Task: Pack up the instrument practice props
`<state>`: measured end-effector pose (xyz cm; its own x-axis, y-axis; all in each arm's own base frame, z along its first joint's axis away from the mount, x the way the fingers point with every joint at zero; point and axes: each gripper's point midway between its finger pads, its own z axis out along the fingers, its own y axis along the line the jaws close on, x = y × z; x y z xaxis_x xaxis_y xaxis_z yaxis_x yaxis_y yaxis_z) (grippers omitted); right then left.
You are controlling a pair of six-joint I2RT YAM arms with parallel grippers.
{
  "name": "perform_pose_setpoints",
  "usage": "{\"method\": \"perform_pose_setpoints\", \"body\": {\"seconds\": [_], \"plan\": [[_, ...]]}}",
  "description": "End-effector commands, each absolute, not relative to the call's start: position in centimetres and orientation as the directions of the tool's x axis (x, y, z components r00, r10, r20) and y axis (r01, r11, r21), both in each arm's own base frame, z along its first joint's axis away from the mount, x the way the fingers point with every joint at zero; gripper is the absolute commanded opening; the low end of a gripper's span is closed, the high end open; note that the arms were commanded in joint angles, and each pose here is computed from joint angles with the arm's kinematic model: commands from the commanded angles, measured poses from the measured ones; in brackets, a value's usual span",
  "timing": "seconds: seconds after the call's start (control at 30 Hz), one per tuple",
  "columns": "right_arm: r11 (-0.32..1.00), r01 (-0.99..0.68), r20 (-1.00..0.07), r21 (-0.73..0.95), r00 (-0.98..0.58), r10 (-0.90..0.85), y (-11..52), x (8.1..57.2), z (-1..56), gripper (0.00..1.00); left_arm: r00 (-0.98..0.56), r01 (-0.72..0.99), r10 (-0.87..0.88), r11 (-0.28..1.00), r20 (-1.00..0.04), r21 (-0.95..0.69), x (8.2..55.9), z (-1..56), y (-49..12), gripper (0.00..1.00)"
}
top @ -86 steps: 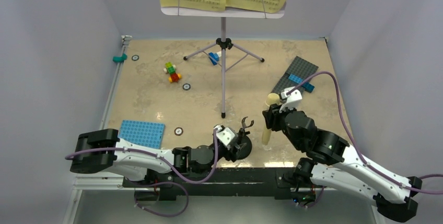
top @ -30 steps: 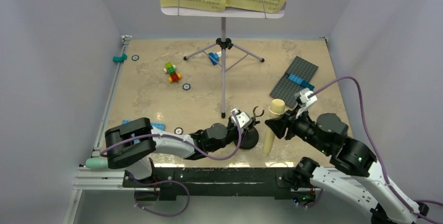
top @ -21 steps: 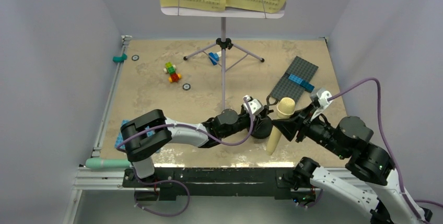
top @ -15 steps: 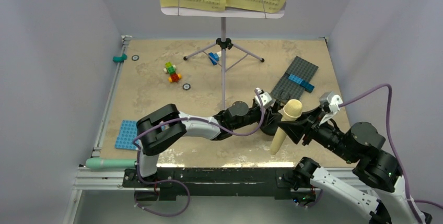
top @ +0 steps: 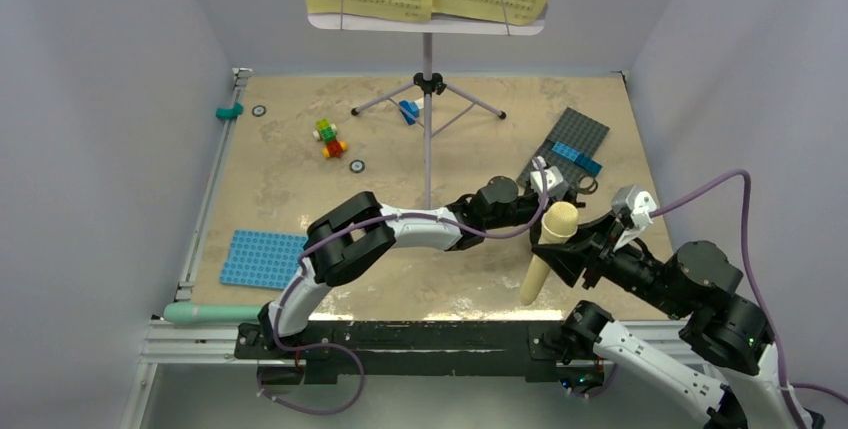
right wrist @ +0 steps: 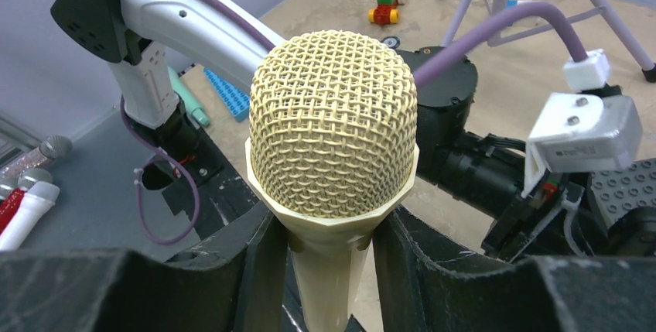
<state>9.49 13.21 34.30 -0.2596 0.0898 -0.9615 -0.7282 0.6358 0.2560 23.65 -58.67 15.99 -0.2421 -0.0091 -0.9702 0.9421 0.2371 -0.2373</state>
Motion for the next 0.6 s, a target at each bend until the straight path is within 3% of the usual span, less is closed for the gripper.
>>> {"method": "perform_pose_setpoints", "body": {"seconds": [0.0, 0.13, 0.37, 0.5, 0.57], "plan": [[0.602, -0.76, -0.968, 0.244, -0.229, 0.103, 13.9, 9.4, 35.1, 0.0, -0.15, 0.974, -0.042, 0.162, -0.988, -0.155, 22.5, 19.1, -60.6, 0.0], [0.6, -0.762, -0.967, 0.246, -0.236, 0.097, 14.2, 9.5, 34.8, 0.0, -0.081, 0.979, 0.042, 0.192, -0.996, -0.072, 22.3, 16.6, -60.8, 0.0], [0.602, -0.757, -0.963, 0.254, -0.255, 0.086, 14.3, 9.5, 34.2, 0.0, -0.1, 0.975, 0.055, 0.203, -0.993, -0.087, 22.3, 15.6, -60.6, 0.0], [0.612, -0.748, -0.962, 0.257, -0.26, 0.085, 14.1, 9.6, 33.9, 0.0, -0.12, 0.975, 0.03, 0.192, -0.992, -0.112, 21.6, 16.8, -59.8, 0.34], [0.615, -0.745, -0.961, 0.258, -0.262, 0.087, 14.0, 9.6, 33.9, 0.0, -0.12, 0.974, 0.013, 0.195, -0.993, -0.116, 21.4, 17.6, -59.2, 0.46]]}}
